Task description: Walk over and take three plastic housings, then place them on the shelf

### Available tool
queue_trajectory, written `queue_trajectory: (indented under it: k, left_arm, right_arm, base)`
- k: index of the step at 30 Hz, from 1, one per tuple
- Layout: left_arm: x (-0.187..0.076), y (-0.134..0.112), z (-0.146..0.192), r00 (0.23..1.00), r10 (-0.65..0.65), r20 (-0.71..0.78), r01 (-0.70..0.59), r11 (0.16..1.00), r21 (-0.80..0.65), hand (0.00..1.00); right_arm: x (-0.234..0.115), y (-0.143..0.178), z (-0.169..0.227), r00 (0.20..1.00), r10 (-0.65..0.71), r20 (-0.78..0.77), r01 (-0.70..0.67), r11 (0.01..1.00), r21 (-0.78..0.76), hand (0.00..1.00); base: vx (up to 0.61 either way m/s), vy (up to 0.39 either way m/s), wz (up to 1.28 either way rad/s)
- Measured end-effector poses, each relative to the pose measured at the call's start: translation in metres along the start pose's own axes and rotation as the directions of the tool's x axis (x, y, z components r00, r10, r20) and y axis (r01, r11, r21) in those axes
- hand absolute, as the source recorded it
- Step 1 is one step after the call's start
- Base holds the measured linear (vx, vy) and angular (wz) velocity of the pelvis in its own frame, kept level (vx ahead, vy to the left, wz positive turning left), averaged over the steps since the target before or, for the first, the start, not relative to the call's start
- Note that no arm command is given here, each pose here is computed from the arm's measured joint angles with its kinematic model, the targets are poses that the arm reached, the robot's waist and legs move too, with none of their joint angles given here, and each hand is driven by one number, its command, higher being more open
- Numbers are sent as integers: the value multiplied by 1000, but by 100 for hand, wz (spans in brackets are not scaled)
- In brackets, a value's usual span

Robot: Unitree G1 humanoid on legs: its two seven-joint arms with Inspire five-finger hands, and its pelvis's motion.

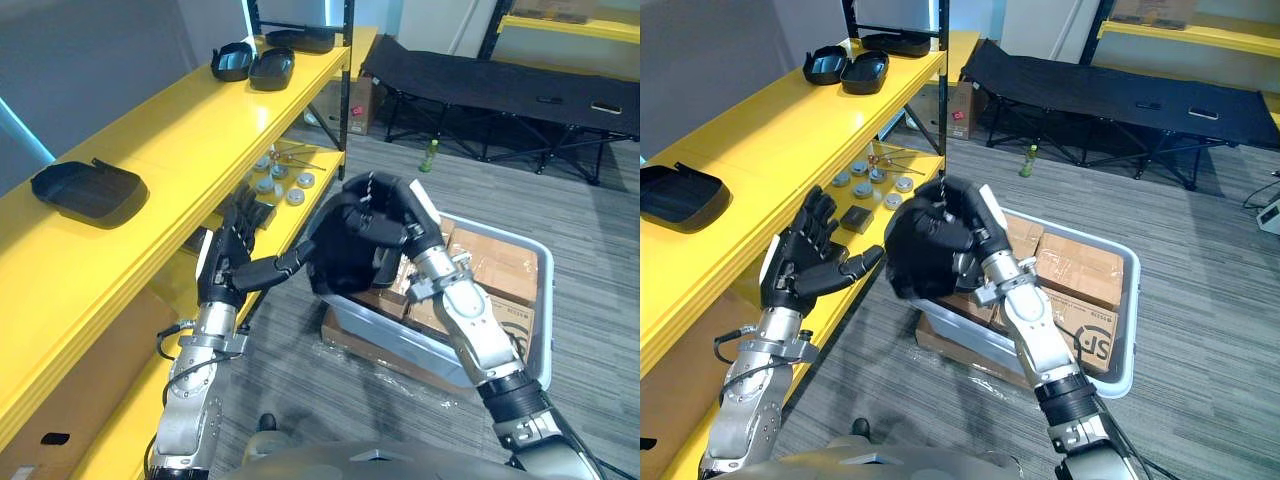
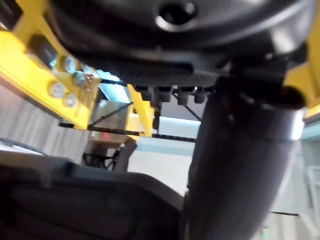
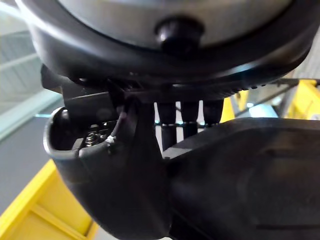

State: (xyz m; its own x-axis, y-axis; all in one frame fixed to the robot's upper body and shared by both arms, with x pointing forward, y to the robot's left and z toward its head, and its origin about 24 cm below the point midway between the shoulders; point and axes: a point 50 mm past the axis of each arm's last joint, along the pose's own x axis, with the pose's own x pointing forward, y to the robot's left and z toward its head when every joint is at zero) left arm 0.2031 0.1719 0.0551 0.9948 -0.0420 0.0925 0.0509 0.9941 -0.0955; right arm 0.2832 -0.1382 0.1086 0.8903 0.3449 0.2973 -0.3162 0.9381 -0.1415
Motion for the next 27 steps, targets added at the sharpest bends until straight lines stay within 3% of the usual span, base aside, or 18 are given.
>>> queue_trajectory:
  k: [4,14,27]
  left_arm:
    - [-1,4,-11,999,11,-50,-11,1000,6,100]
    - [-2,-2,-33,983,-102,-153,113,992,61,100]
    - [18,-25,-32,968,-221,-119,238,960,151,100]
  right_arm:
    - [8,-8,18,997,-16,78,16,1000,-6,0]
    - [24,-13,43,985,36,167,-25,997,-71,0]
    - [39,-7,59,970,88,229,-69,994,-90,0]
  base:
    - [0,0,0]
    - [0,0,0]
    - [0,0,0]
